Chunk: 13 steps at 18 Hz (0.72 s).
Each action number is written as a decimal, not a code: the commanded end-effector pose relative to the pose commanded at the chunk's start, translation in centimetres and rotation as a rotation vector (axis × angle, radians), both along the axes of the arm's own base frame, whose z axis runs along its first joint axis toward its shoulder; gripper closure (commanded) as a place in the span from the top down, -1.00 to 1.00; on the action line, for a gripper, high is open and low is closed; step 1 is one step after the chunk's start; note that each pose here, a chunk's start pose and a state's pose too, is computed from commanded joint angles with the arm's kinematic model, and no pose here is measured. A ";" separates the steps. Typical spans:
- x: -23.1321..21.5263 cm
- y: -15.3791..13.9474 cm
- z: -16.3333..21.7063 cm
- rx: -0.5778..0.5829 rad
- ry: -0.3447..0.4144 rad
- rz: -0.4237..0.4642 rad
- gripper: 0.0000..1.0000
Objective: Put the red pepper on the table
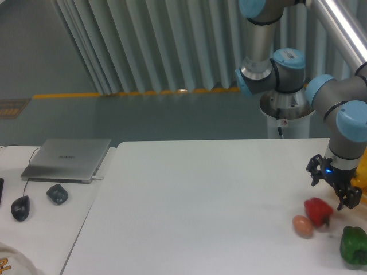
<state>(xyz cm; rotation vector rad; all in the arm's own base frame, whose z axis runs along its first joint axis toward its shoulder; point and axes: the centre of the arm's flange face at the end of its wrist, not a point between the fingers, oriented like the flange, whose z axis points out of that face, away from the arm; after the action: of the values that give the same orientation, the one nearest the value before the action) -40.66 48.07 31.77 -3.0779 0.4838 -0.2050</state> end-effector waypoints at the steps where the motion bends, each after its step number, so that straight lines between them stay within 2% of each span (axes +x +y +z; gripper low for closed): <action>1: 0.0 0.0 0.0 0.000 0.000 0.000 1.00; 13: 0.0 0.1 1.3 0.019 0.023 -0.015 1.00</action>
<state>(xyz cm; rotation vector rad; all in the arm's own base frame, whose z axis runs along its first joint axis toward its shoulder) -40.63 48.17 33.09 -3.0622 0.5072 -0.1639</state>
